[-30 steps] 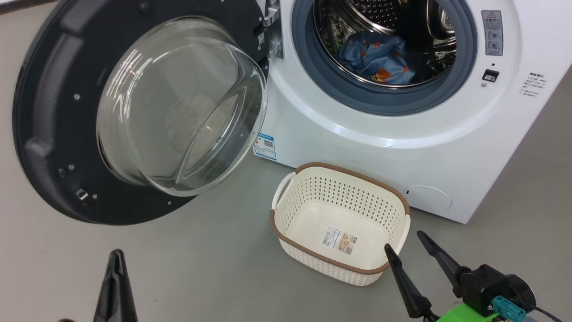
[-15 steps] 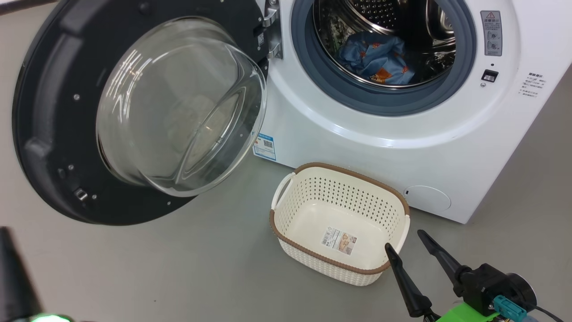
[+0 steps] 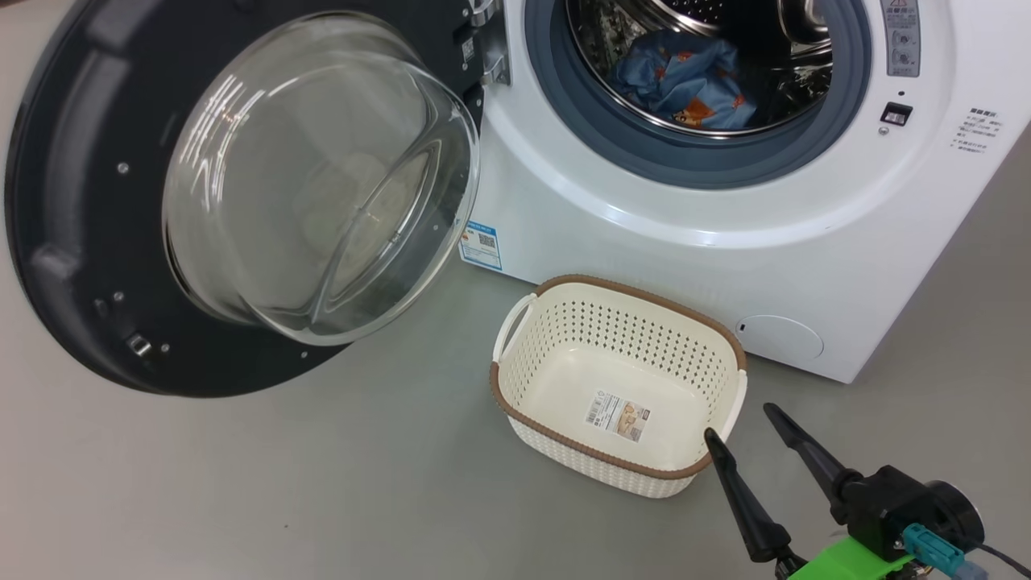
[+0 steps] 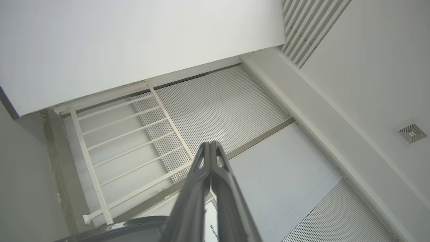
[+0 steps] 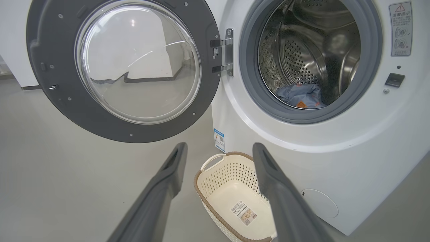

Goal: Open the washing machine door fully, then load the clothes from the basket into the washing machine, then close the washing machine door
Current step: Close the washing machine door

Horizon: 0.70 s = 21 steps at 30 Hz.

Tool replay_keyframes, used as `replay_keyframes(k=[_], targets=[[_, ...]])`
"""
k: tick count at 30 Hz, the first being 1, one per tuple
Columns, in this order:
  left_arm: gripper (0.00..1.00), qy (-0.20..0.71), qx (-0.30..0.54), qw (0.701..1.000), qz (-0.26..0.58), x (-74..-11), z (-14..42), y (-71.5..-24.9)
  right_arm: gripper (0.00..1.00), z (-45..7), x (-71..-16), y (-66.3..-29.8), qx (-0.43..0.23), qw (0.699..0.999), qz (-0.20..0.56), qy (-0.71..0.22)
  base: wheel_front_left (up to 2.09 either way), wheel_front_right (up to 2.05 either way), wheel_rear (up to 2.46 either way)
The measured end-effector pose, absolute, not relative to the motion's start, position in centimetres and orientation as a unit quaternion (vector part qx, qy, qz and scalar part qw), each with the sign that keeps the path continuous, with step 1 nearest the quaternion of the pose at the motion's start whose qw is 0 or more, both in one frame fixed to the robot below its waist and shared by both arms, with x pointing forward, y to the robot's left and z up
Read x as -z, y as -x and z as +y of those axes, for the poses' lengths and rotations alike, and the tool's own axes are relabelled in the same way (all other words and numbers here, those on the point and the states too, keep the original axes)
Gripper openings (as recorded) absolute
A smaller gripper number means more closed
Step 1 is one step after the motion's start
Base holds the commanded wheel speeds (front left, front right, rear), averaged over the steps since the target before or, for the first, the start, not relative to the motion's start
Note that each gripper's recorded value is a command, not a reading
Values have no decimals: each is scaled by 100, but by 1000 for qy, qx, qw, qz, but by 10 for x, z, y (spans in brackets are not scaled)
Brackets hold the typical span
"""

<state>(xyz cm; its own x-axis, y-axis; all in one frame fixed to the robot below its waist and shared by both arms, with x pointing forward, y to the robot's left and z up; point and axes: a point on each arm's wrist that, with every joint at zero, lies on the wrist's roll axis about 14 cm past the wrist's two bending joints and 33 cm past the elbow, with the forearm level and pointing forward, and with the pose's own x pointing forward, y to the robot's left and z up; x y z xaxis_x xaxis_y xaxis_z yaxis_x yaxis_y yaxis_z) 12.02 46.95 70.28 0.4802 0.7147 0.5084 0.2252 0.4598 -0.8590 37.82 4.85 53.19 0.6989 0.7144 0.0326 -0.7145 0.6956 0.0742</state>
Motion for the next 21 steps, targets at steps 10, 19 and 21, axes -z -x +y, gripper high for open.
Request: replay_keyframes(k=[10,19,21], targets=[[0,563,-253,673,-407,-655,535,-141,100,43,-529,-387,-386,922,5,-35,0,0,0],[0,603,-307,672,-300,-597,543,-178,100,39,-527,-392,-387,922,11,-27,0,0,0],[0,603,-308,683,-272,-589,540,-190,100,36,-525,-394,-386,922,15,-26,0,0,0]])
